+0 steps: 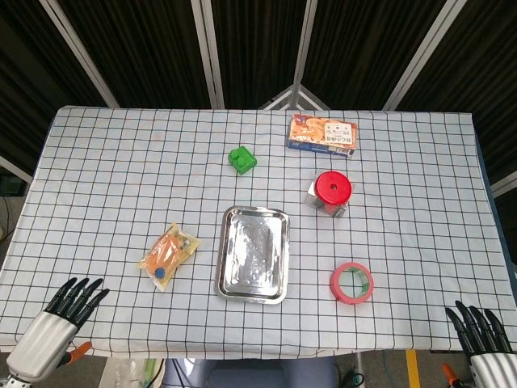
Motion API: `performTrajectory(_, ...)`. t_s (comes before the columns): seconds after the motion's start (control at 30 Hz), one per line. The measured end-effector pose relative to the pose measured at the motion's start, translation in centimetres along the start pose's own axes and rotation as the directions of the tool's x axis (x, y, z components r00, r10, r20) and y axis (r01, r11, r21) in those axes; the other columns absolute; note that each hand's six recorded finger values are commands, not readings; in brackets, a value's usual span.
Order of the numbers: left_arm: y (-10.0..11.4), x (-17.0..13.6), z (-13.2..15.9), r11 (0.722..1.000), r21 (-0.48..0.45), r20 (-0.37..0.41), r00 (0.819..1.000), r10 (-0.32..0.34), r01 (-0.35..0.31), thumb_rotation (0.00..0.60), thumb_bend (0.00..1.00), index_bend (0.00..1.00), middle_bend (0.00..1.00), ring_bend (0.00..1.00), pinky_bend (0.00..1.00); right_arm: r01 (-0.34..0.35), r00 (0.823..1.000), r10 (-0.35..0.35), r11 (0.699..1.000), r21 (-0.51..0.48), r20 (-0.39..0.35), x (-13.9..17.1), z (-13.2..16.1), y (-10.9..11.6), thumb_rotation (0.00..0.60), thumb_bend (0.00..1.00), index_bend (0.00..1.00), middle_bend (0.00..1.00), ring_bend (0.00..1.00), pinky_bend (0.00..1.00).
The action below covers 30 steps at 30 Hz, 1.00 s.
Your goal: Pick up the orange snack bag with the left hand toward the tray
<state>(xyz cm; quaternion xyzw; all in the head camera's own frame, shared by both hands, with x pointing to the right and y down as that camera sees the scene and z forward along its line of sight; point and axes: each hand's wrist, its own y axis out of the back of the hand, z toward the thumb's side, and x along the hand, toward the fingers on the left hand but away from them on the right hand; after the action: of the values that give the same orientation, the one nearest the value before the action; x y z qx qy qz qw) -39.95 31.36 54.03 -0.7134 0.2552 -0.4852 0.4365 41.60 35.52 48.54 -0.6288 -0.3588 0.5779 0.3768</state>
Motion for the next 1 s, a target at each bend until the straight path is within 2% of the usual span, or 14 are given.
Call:
performTrajectory(0.17,-0.8,1.6,0.3,1.000,0.008,0.017,1.000,-0.008,0.007,0.600,0.03,0.00,0.00,0.00,0.04,-0.010,1.000,0.010,1.000,-0.013,0.013,-0.5,-0.4,0.0,0.600,0.30,0.00,0.00,0.00,0.00)
performTrajectory(0.3,-1.6,3.9,0.9,0.999,0.038,0.049,0.999,-0.006,0.004,0.600,0.01,0.00,0.00,0.00,0.02,-0.023,0.999,0.024,1.000,-0.014,0.029,-1.0,-0.8,-0.2,0.600,0.30,0.00,0.00,0.00,0.00)
performTrajectory(0.4,-2.2,5.7,1.2,0.996,0.094,0.051,0.999,-0.011,0.006,0.600,0.00,0.00,0.00,0.00,0.00,-0.043,0.998,0.044,0.999,-0.020,0.055,-1.7,-1.5,-0.5,0.600,0.30,0.00,0.00,0.00,0.00)
performTrajectory(0.53,-3.6,8.8,1.7,0.981,0.189,0.048,0.997,-0.059,0.048,0.600,0.00,0.00,0.00,0.00,0.00,-0.065,0.993,0.068,0.997,-0.032,0.093,-2.8,-2.6,-0.8,0.600,0.30,0.00,0.00,0.00,0.00)
performTrajectory(0.63,-4.5,11.3,2.2,0.970,0.227,0.041,0.995,-0.095,0.083,0.600,0.00,0.00,0.00,0.00,0.00,-0.066,0.991,0.070,0.997,-0.040,0.117,-3.3,-3.2,-0.7,0.600,0.30,0.00,0.00,0.00,0.00)
performTrajectory(0.8,-5.7,14.9,3.5,0.965,0.231,0.054,0.989,-0.137,0.122,0.600,0.00,0.00,0.00,0.00,0.00,-0.054,0.987,0.061,0.997,-0.049,0.148,-3.6,-3.9,-0.3,0.600,0.30,0.00,0.00,0.00,0.00)
performTrajectory(1.0,-5.9,17.8,4.7,0.971,0.211,0.051,0.991,-0.122,0.109,0.600,0.00,0.00,0.00,0.00,0.00,-0.057,0.982,0.065,0.997,-0.051,0.176,-3.9,-4.5,-0.4,0.600,0.30,0.00,0.00,0.00,0.00)
